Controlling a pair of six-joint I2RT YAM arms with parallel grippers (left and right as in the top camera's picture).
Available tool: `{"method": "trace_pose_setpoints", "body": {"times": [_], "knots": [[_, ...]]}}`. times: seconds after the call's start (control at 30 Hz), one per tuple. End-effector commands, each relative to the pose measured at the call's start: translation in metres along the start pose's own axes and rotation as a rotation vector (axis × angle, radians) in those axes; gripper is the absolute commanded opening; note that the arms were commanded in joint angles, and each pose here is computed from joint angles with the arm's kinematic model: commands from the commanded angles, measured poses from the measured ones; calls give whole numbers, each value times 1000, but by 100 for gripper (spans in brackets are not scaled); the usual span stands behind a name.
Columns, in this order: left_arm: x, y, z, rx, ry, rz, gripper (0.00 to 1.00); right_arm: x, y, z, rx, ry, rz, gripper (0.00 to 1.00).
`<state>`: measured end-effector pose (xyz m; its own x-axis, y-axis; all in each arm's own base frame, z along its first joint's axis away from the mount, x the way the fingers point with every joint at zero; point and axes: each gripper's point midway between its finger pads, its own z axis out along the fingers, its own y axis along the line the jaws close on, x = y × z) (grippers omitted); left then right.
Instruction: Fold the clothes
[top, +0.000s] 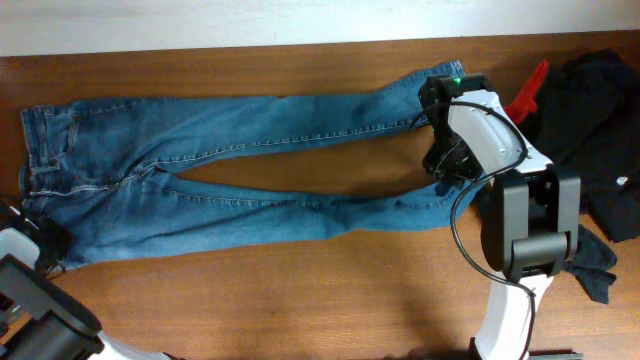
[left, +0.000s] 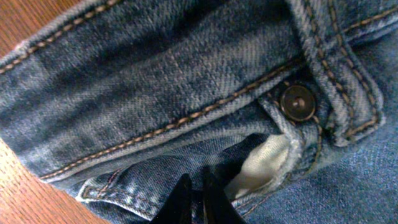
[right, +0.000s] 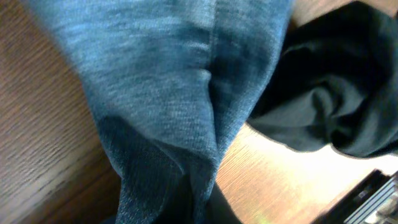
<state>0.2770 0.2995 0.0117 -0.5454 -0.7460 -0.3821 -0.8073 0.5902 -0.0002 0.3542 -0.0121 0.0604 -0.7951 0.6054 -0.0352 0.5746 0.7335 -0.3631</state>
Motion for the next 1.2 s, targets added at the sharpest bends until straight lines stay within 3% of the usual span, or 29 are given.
{"method": "trace_pose_setpoints", "body": {"times": [0.0, 0.1, 0.17, 0.33, 0.4, 0.5, 0.63, 0.73, 0.87, 0.93, 1.17], "knots": [[-5, -4, 1, 14, -5, 19, 9, -7, -1, -10, -17, -49, -10, 4], [-4, -4, 1, 13, -3, 19, 8, -4, 42, -33, -306, -27, -168, 4], [-3, -4, 1, 12, 3, 20, 8, -8, 81, -71, -609, -70, -296, 4], [-2, -4, 1, 12, 5, 42, 9, -27, 106, -141, -941, -221, -364, 4], [-2, -4, 1, 12, 5, 42, 9, -33, 101, -156, -975, -280, -376, 4], [-2, -4, 1, 12, 5, 42, 9, -47, 68, -142, -844, -301, -301, 4], [-2, -4, 1, 12, 5, 50, 10, -66, -18, -81, -386, -285, -160, 4], [-3, -4, 1, 13, 1, 49, 11, -70, -56, -58, -206, -276, -125, 4], [-3, -4, 1, 13, 2, 49, 11, -63, -70, -27, -168, -211, -102, 17], [-3, -4, 1, 13, 2, 49, 12, -61, -73, -15, -161, -193, -92, 4], [-3, -4, 1, 13, 1, 49, 13, -51, -62, -5, -234, -141, -131, 4]]}}
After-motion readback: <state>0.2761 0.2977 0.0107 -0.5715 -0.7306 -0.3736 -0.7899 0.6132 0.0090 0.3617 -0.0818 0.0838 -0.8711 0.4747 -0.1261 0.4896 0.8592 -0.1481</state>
